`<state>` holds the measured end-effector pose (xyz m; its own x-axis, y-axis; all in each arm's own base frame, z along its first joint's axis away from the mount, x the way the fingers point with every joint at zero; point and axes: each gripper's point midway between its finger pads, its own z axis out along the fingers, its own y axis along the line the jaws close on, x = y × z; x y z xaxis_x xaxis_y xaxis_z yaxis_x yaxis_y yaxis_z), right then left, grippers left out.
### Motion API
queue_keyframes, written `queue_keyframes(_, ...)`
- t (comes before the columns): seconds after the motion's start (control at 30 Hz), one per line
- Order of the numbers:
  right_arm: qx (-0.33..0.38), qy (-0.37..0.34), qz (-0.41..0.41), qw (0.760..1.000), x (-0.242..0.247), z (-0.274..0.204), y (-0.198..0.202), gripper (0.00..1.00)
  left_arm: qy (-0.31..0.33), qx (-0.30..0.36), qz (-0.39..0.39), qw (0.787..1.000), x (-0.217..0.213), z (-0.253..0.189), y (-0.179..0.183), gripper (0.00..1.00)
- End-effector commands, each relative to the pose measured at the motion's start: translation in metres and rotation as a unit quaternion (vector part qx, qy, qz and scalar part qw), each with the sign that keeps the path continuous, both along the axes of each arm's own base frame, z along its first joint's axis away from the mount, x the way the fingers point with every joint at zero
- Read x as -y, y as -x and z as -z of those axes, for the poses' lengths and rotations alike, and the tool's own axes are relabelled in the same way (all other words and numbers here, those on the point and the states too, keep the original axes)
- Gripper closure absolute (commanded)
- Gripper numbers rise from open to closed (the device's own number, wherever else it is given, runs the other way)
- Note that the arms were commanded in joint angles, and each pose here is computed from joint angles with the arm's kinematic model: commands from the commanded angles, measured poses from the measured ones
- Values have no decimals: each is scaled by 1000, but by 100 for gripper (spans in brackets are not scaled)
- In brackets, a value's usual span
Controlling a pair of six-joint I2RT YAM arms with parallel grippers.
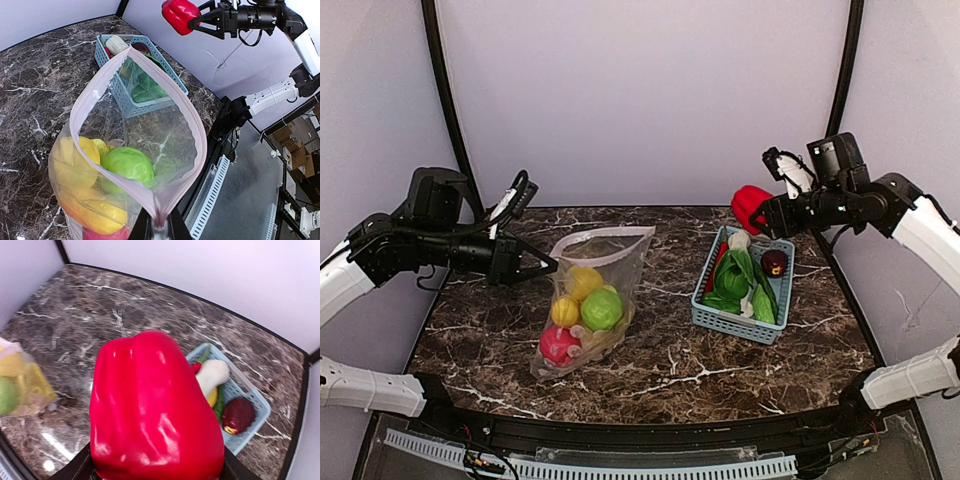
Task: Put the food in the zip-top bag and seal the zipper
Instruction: Pick up the fake vegetable from the bin, then place the fake vegetable in the zipper food storage bag.
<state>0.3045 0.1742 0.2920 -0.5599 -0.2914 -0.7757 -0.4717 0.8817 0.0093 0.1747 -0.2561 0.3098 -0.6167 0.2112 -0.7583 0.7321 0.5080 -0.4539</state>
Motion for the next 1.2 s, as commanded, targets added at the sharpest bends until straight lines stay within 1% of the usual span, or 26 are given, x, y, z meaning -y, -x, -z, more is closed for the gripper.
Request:
queue_keyframes(0.0,-4,-73,-113,991,-64,-31,31,45,6,3,25,1000,2,-9,9,99)
queue_keyframes(0.17,15,-111,-216,970,-125,-57,58,45,12,0,37,999,4,-11,13,99)
queue_keyframes(0.33,38,-137,-295,945,-177,-76,77,45,16,-5,45,999,4,-13,16,99)
queue_keyframes(0.6,59,-168,-339,924,-231,-91,84,45,18,-11,49,999,7,-12,17,99)
queue_keyframes(0.7,47,-162,-351,921,-244,-80,86,45,20,-6,46,999,6,-15,16,99)
queue_keyframes(0.83,15,-146,-368,918,-252,-53,93,45,21,-2,44,999,4,-18,17,99)
queue_keyframes(0.97,-12,-121,-381,916,-250,-30,99,45,19,-4,45,999,3,-16,18,99)
queue_keyframes(1.17,-32,-71,-401,913,-245,-11,103,45,20,-2,44,999,3,-17,19,99)
